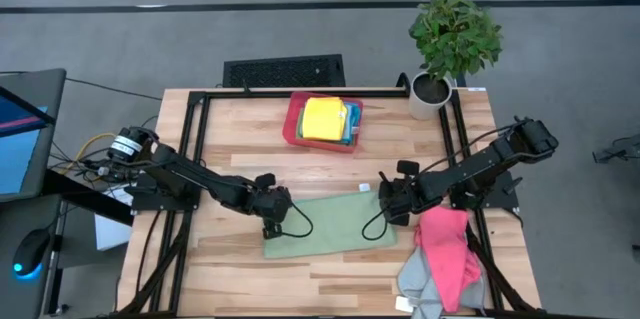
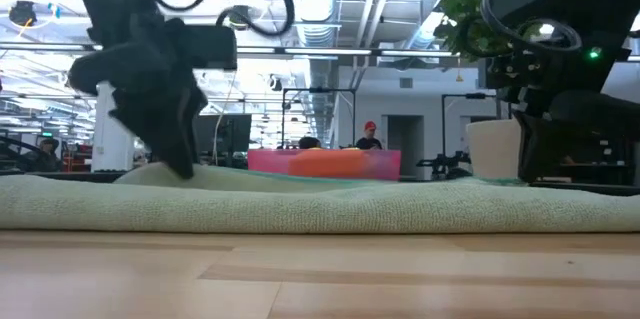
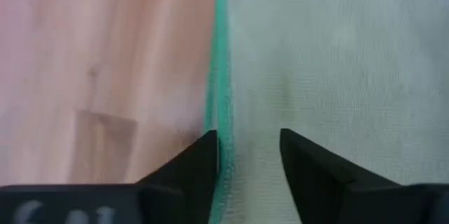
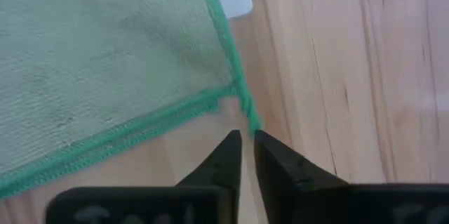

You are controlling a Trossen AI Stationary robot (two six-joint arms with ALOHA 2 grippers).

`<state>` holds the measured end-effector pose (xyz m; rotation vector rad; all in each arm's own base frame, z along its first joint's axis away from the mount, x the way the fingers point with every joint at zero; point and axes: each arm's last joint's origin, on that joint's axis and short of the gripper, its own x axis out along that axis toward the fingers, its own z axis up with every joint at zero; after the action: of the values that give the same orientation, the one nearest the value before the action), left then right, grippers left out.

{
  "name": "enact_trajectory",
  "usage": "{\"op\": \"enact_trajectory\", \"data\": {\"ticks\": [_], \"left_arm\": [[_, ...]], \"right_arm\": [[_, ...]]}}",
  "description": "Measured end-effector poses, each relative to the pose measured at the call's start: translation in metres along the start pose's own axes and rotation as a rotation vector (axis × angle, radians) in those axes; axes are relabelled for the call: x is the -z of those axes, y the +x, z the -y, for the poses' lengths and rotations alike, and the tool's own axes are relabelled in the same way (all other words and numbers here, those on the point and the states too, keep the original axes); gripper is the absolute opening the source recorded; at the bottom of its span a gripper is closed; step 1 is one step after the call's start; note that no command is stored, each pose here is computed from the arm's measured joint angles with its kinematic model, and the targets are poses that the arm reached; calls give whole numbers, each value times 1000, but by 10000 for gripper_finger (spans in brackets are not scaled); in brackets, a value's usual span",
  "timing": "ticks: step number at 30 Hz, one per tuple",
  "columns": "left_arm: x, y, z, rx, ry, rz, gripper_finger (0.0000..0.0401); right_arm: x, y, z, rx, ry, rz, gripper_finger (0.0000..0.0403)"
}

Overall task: Fold microfiber towels
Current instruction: Fold the green microfiber cloth

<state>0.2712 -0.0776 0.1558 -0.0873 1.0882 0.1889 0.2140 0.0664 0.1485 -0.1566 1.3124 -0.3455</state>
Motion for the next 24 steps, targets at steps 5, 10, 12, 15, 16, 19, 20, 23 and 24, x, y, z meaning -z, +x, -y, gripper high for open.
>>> {"op": "enact_trajectory", "data": {"ticks": [5, 10, 12, 15, 16, 19, 20, 23, 24], "left_arm": [[-1, -10, -2, 23, -15, 6, 210], [1, -22, -4, 48, -91, -6, 249], [1, -30, -4, 58, -106, 12, 255], [-5, -43, 4, 70, -119, 145, 259], [-8, -48, 9, 68, -122, 216, 259], [-14, -60, 31, 77, -126, 429, 259], [-13, -59, 38, 88, -119, 476, 259], [-10, -44, 55, 129, -108, 533, 259], [-7, -36, 60, 131, -105, 525, 259]], "right_arm": [[2, -3, 1, 4, 41, -7, 106], [-2, -30, -2, 17, 88, 150, 117], [-2, -43, -6, 5, 106, 254, 117], [-3, -56, -21, -42, 158, 478, 118], [-3, -57, -27, -65, 184, 553, 118], [1, -47, -45, -138, 212, 677, 118], [2, -41, -50, -152, 218, 692, 118], [-1, -24, -64, -176, 235, 724, 118], [-3, -19, -68, -187, 234, 735, 118]]}}
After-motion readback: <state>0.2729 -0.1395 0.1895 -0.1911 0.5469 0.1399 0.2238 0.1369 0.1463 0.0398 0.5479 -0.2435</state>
